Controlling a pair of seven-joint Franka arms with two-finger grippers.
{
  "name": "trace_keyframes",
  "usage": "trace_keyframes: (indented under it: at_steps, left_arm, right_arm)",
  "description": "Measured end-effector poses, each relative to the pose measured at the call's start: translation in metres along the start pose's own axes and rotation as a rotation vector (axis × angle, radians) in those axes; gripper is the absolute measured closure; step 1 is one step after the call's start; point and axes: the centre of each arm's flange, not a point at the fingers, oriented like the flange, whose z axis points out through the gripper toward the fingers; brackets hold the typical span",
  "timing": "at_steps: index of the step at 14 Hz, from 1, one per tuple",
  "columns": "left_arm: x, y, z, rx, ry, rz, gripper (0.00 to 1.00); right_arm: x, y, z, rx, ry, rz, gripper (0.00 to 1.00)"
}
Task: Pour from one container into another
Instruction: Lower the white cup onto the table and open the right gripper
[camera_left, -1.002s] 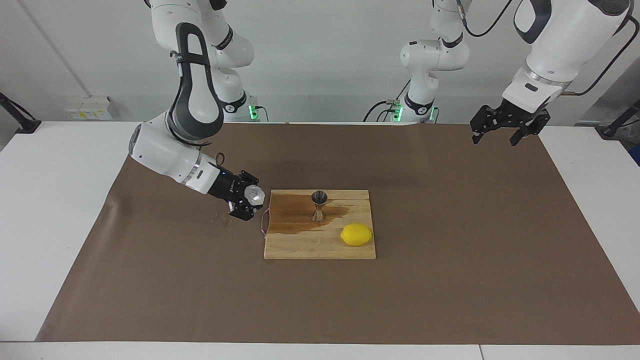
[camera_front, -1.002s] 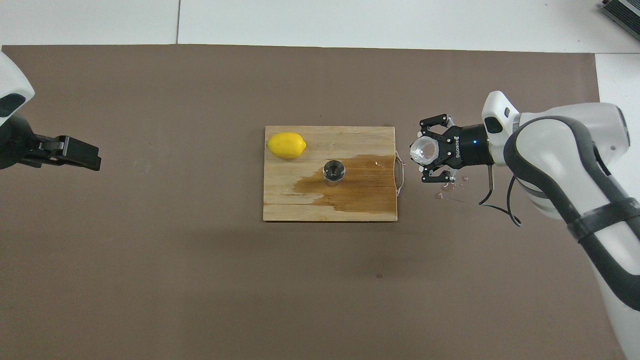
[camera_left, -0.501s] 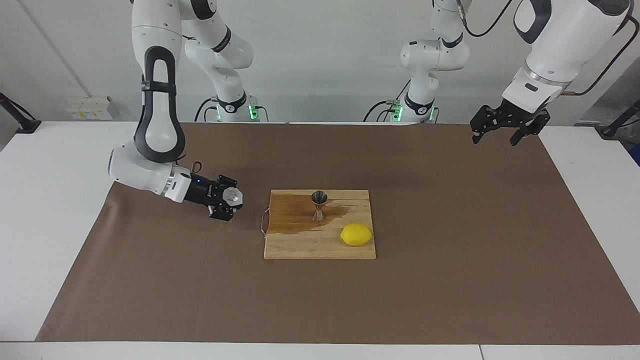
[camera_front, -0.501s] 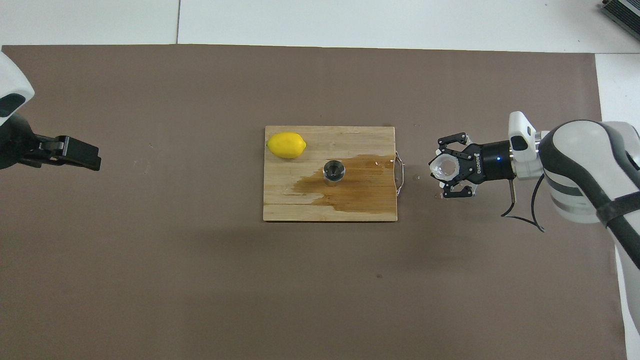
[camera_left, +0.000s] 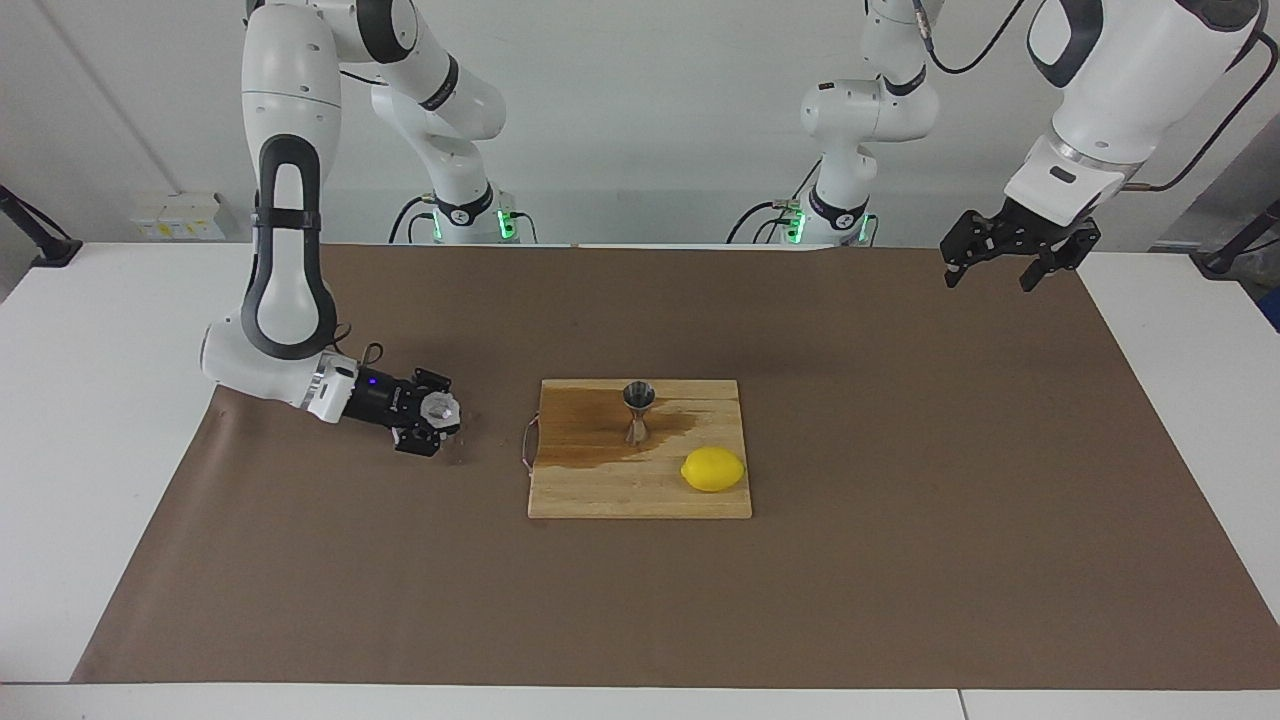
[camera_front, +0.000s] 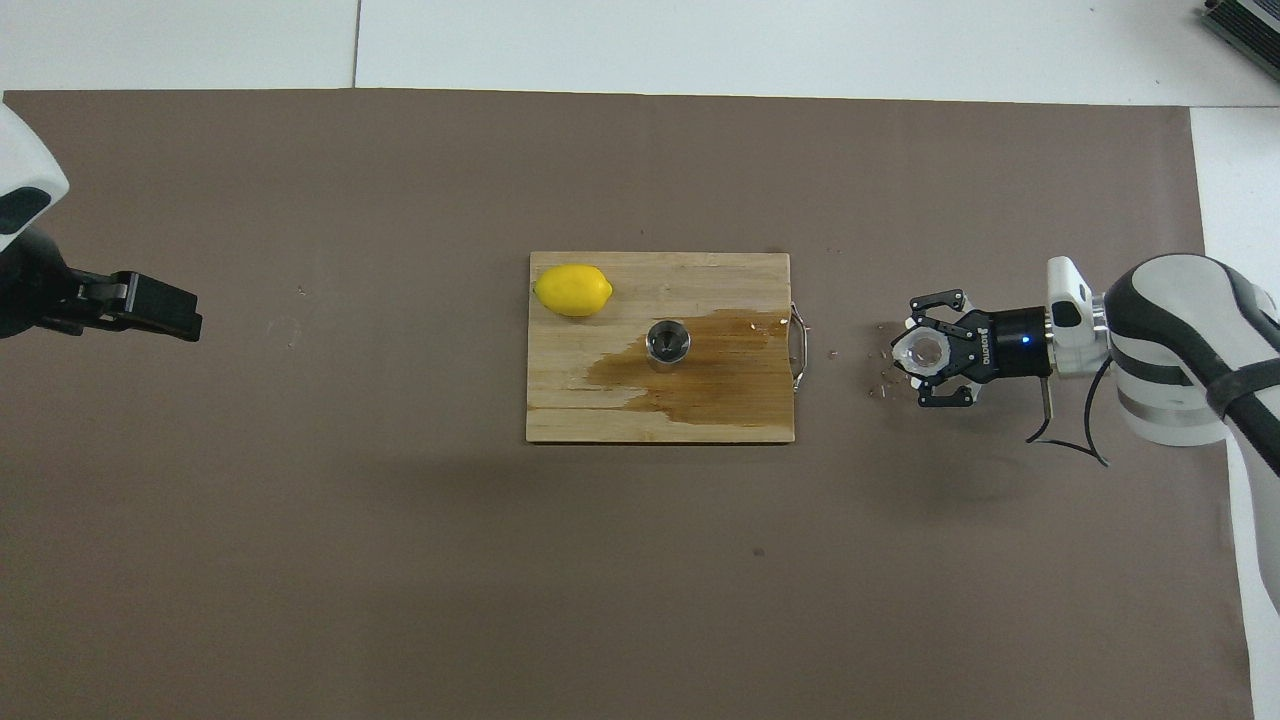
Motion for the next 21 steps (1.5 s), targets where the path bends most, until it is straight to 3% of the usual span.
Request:
trace_keyframes:
  at_steps: [17, 19, 21]
  left_arm:
    - [0.000, 0.000, 0.000, 0.000, 0.000, 0.000, 0.00]
    - [0.000, 0.000, 0.000, 0.000, 0.000, 0.000, 0.00]
    - [0.000, 0.000, 0.000, 0.000, 0.000, 0.000, 0.00]
  right_arm:
    - [-0.031, -0.025, 0.003, -0.002, 0.032, -0.015, 0.76]
    - [-0.033, -0.025, 0.000, -0.007, 0.032, -0.027, 0.56]
    - [-0.033, -0.025, 0.000, -0.008, 0.032, -0.038, 0.30]
